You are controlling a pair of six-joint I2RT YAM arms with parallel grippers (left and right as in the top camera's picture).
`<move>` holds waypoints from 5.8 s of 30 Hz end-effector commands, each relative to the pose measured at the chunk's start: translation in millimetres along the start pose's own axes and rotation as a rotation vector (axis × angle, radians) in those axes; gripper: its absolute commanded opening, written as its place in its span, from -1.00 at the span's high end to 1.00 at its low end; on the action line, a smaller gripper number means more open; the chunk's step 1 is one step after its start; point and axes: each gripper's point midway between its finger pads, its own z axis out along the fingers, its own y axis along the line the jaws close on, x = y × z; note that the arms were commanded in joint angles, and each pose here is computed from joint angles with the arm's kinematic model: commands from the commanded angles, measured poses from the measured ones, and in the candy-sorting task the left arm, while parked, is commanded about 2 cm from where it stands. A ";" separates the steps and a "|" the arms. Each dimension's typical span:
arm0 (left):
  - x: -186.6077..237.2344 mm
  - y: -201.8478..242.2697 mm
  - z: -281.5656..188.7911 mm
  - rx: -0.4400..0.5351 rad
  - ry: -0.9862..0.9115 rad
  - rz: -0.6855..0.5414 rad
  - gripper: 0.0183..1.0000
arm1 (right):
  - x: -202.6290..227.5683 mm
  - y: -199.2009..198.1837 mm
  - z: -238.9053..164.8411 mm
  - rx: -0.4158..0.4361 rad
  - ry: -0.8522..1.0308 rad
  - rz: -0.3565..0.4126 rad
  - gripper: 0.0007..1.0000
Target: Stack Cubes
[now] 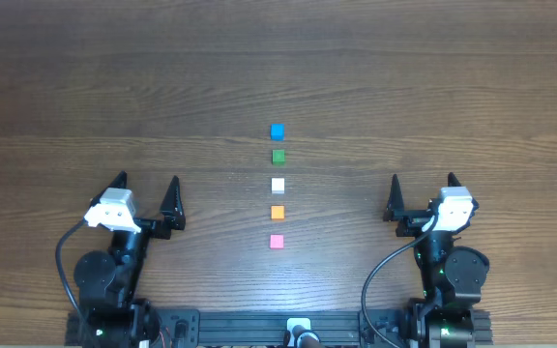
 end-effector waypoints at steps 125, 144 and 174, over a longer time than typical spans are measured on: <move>189.6 -198.1 -48.8 -0.279 1.360 -0.145 -0.83 | 1.7 0.0 0.0 0.002 -0.001 -0.002 -0.98; 203.5 -195.2 -47.6 -0.227 1.373 -0.019 -0.73 | 1.7 0.0 0.0 0.002 -0.001 -0.002 -0.98; 204.4 -193.1 -42.7 -0.191 1.355 0.049 -0.34 | 1.7 0.0 0.0 0.002 -0.001 -0.002 -0.98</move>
